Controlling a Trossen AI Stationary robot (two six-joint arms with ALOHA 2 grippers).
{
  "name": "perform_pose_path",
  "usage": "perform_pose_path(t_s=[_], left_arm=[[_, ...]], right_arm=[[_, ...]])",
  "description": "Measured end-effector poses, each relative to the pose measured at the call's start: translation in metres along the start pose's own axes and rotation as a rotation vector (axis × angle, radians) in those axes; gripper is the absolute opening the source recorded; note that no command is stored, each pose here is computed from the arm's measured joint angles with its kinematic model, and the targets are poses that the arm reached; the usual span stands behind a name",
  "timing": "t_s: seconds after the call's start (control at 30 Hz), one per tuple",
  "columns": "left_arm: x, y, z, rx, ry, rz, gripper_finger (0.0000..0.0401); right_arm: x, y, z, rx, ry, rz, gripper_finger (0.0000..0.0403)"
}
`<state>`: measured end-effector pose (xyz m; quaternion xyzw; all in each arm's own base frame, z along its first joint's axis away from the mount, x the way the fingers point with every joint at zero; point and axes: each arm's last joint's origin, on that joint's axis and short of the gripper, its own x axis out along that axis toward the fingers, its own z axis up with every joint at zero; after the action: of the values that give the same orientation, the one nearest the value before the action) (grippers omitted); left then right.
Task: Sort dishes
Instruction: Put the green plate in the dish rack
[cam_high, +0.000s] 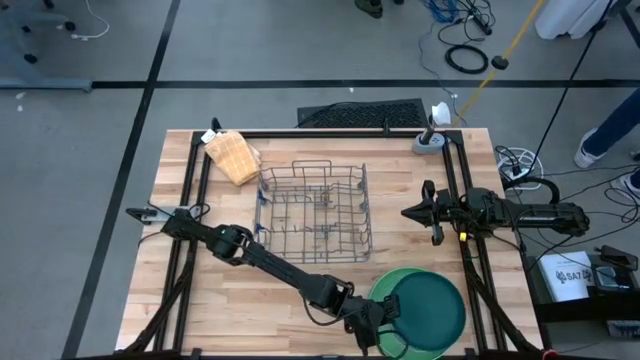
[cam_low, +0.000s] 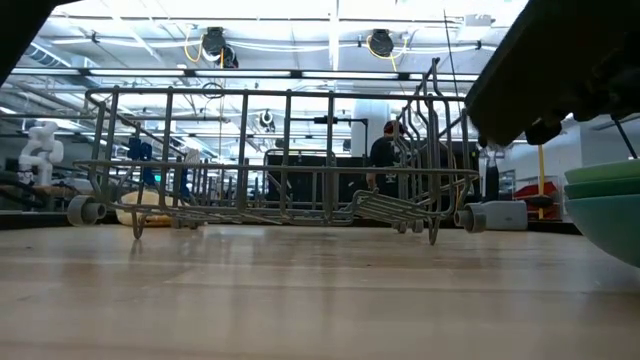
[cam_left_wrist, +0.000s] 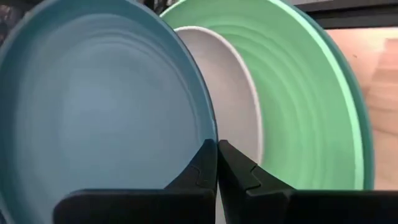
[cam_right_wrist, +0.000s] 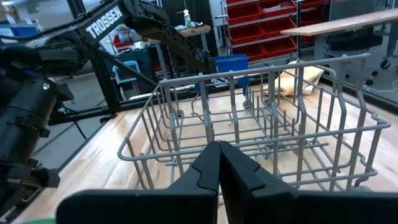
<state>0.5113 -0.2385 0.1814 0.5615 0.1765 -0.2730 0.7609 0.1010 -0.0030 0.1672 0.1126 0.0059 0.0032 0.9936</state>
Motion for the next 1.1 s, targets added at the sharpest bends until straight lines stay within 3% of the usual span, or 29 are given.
perform_pose_path(t_s=[0.23,0.53,0.73,1.1], left_arm=[[-0.022,0.019,0.011,-0.163,-0.004,0.021,0.0002],[-0.041,0.029,0.022,-0.342,-0.032,0.027,0.0001],[-0.072,0.050,0.033,-0.463,-0.081,0.058,0.0000],[-0.109,0.070,0.042,-0.622,-0.084,0.135,0.0000]], right_arm=[[0.000,0.001,0.003,0.019,-0.027,0.008,0.0000],[-0.008,0.009,0.038,0.095,-0.403,0.120,0.0000],[-0.021,0.015,0.059,0.092,-0.647,0.196,0.0000],[-0.039,0.023,0.091,0.138,-0.810,0.282,0.0000]])
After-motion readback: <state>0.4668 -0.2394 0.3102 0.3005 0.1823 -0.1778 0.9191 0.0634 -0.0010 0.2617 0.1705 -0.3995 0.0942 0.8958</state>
